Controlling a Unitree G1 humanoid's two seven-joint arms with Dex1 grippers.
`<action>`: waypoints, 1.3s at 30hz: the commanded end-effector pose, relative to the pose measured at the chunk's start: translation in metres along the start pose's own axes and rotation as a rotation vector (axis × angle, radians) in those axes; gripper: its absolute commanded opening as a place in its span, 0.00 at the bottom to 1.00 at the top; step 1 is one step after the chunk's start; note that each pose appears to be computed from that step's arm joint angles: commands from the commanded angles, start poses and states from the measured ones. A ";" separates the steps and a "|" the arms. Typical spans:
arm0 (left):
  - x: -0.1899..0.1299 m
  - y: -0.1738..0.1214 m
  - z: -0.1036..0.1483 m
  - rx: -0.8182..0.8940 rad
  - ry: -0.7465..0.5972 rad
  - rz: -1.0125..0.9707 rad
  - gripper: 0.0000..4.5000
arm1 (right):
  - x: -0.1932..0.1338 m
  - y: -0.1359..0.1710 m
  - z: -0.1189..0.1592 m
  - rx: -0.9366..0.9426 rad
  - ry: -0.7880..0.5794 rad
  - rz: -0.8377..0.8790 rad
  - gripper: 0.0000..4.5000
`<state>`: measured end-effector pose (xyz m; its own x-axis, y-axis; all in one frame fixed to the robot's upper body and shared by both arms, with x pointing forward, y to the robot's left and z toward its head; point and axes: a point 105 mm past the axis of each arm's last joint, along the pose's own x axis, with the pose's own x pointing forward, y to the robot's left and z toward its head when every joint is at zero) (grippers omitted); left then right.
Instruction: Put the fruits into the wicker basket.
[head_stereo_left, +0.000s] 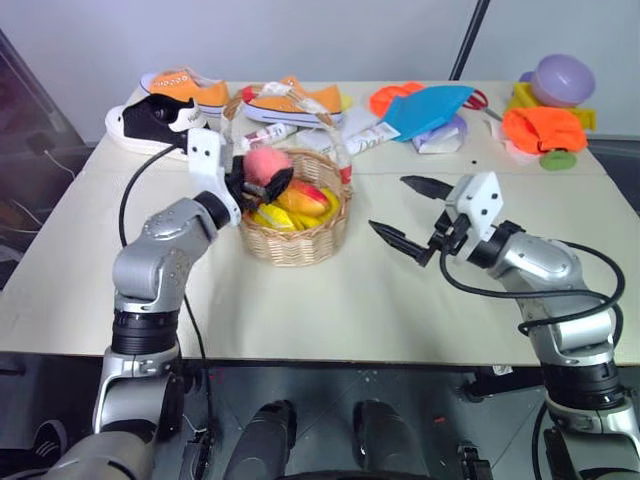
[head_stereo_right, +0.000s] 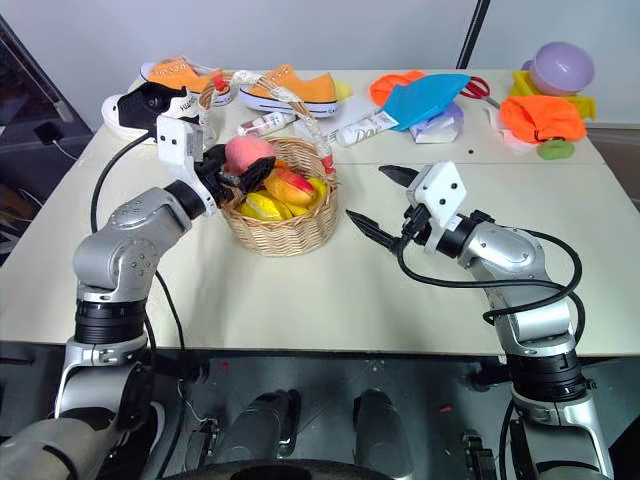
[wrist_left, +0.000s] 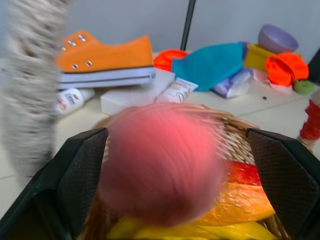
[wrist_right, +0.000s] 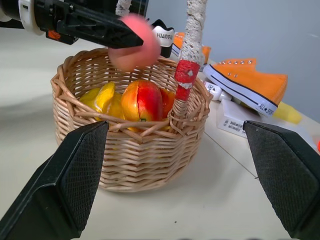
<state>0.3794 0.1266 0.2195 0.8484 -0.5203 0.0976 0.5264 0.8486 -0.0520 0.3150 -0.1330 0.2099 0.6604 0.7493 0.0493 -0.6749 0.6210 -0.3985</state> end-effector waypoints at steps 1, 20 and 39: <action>-0.010 -0.012 0.026 0.024 -0.105 -0.082 0.99 | 0.001 -0.001 0.012 0.014 -0.055 -0.033 1.00; -0.167 0.032 0.005 0.158 -0.072 -0.083 0.99 | 0.062 -0.005 -0.002 0.266 -0.127 -0.261 1.00; -0.182 0.022 -0.009 0.189 -0.068 -0.048 1.00 | 0.088 -0.005 0.002 0.297 -0.174 -0.123 0.28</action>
<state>0.2378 0.2422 0.1842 0.8245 -0.5495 0.1353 0.5395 0.8354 0.1055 0.3809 -0.0737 0.2028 0.7228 0.6634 0.1932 -0.6630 0.7447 -0.0768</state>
